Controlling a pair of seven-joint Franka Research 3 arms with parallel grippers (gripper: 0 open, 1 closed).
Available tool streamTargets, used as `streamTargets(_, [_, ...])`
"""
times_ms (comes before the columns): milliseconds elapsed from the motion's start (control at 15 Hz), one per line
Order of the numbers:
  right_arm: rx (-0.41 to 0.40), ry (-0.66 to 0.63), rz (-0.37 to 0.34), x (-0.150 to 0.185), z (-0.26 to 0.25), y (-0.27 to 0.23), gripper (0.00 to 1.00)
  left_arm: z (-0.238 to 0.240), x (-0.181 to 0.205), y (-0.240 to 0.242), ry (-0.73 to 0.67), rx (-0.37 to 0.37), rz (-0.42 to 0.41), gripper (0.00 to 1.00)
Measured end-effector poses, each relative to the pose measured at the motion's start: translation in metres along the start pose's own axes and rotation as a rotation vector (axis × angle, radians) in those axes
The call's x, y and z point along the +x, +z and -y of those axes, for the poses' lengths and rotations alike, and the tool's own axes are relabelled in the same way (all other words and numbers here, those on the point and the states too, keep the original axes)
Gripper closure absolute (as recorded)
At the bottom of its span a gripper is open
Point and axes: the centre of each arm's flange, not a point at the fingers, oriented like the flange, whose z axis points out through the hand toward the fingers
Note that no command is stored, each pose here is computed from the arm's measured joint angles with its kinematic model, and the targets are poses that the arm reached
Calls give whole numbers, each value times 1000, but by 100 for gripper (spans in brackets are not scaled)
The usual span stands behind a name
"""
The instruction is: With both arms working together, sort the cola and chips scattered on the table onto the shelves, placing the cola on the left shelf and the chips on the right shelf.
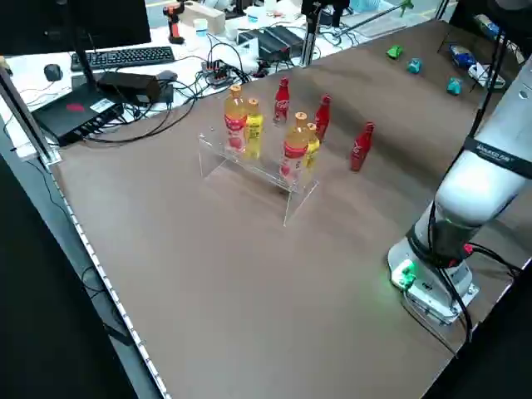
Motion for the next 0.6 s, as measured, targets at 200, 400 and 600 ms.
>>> streamTargets(200, [4,4,-35,3,-1,-17,0,2,-2,1,-2,13,17,0])
streamTargets(400, [3,15,-31,4,-2,-15,0,2,-3,4,-3,16,36,0])
streamTargets(600, [-8,123,-31,23,-4,15,0,-5,12,28,13,11,62,0])
